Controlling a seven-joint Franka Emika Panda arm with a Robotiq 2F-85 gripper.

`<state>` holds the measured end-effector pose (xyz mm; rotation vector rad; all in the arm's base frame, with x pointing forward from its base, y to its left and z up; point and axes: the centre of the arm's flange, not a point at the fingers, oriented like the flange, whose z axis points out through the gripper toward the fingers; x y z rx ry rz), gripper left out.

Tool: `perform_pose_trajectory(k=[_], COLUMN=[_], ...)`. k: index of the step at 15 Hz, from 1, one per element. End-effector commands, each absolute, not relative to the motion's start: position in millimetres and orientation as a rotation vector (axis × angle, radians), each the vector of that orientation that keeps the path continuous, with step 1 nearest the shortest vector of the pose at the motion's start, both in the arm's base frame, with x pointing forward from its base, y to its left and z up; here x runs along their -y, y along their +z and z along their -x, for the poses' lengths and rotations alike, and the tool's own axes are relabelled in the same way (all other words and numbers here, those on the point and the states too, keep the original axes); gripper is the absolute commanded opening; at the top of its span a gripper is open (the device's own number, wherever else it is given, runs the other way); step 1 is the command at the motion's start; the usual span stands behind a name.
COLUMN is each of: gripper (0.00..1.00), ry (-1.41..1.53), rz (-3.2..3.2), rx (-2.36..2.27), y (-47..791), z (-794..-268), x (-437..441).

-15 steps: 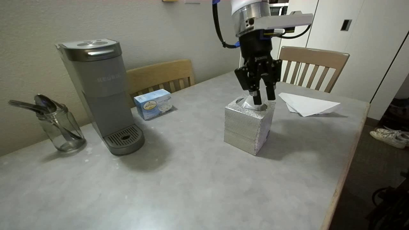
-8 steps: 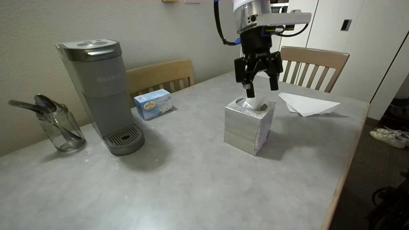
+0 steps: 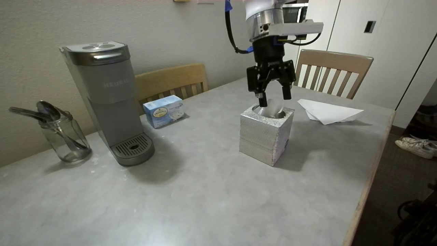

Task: Take one piece of tissue from the tissue box and put it on the table

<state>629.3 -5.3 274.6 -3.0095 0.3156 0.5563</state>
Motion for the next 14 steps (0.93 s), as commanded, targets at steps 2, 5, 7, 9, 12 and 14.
perform_pose_trajectory(k=[2, 5, 7, 9, 12, 14], gripper=[0.6, 0.39, 0.26, 0.13, 0.0, 0.0], ry=[0.566, 0.577, 0.582, 0.582, 0.579, 0.578], rz=[2.982, 2.98, 2.979, 2.979, 2.979, 2.978], rx=[-0.275, -0.268, -0.267, -0.265, -0.265, -0.261], y=[266.0, 262.5, 262.9, 264.4, 267.4, 269.6], z=[-641.3, -640.6, -639.0, -637.9, -636.4, -635.0], x=[5.8, 4.1, 3.9, 3.5, 2.8, 1.5])
